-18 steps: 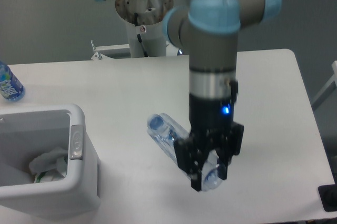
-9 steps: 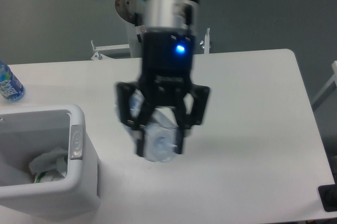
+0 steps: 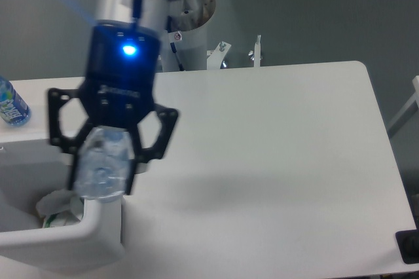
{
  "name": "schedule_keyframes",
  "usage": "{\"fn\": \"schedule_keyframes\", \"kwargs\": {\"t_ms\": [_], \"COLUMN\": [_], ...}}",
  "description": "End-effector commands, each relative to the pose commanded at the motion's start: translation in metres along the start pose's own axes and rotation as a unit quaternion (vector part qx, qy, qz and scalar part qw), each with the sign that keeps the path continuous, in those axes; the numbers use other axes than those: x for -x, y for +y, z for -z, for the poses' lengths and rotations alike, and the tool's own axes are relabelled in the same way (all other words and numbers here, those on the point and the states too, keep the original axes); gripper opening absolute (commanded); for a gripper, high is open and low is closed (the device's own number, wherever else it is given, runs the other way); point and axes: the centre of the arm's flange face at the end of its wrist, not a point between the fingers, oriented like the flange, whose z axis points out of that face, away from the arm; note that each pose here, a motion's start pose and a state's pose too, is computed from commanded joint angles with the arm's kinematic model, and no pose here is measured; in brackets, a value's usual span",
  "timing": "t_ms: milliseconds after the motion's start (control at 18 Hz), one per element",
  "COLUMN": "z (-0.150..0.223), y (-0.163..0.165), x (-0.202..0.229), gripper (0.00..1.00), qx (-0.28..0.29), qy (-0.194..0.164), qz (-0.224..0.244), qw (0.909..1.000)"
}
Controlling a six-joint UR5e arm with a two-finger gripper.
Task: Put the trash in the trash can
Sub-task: 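Lift the bottle and carry it over the white bin, then lower the bottle into the bin and open the gripper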
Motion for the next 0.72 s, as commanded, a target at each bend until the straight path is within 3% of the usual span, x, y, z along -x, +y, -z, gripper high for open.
{"fn": "schedule_keyframes", "kwargs": {"t_ms": [500,722], "z": [-0.043,-0.054], "y": [0.035,0.044], "x": [-0.040,-0.048], "gripper": [0.59,0.59], "qx": [0.037,0.046], "qy": [0.034,0.041], "qz": [-0.061,-0.065], "qw": [0.9968,0.9959]}}
